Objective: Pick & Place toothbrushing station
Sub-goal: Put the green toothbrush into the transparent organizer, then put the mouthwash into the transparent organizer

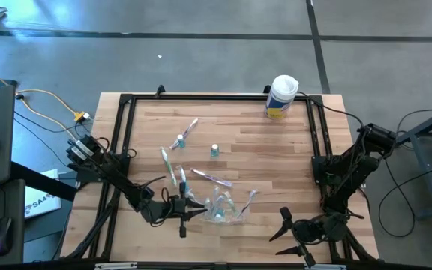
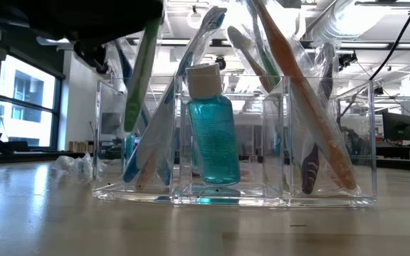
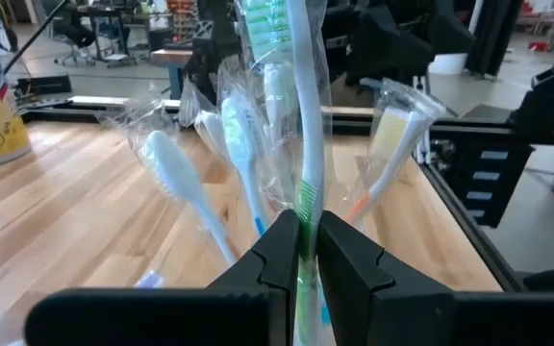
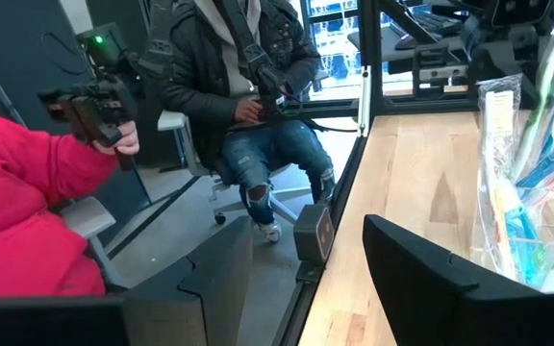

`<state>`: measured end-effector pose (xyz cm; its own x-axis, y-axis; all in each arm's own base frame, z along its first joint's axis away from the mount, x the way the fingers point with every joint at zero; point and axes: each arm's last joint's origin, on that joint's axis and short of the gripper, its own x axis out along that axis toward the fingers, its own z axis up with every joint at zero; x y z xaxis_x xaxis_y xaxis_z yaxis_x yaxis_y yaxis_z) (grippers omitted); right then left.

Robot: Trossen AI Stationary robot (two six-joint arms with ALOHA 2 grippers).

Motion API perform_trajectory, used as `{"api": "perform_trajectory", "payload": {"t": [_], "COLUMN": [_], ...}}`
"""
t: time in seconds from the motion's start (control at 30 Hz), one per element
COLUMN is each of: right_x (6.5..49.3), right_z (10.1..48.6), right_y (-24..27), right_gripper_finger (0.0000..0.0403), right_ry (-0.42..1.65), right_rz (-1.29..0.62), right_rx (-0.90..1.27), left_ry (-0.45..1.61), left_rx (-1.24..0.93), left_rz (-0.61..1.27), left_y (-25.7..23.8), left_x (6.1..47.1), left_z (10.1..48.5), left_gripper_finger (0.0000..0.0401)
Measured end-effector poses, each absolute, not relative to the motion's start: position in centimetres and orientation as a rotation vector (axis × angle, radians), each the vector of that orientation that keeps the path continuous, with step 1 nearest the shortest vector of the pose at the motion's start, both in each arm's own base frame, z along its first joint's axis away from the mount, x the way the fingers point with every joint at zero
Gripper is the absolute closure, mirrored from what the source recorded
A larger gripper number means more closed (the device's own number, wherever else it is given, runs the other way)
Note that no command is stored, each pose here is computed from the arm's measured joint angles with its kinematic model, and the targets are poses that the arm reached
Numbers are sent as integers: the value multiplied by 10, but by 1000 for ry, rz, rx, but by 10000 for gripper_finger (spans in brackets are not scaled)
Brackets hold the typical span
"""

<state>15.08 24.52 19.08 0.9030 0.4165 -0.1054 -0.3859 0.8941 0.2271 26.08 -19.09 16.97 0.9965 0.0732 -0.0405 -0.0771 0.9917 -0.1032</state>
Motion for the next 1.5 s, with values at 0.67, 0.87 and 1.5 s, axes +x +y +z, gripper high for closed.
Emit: {"api": "perform_trajectory", "payload": {"t": [0.67,0.87,1.5], "right_x": [151,151,151], "right_z": [190,190,190], "right_y": [245,245,245], "right_gripper_finger": [210,210,210], "right_ry": [151,152,153], "right_rz": [419,418,419], "right_rx": [168,169,173], "left_ry": [119,131,128], "left_rx": [-129,-128,-153], "left_rz": [88,32,16], "left_y": [-190,-192,-193], "left_x": [260,260,260], "left_z": [159,159,160], "left_gripper_finger": [370,370,282]}}
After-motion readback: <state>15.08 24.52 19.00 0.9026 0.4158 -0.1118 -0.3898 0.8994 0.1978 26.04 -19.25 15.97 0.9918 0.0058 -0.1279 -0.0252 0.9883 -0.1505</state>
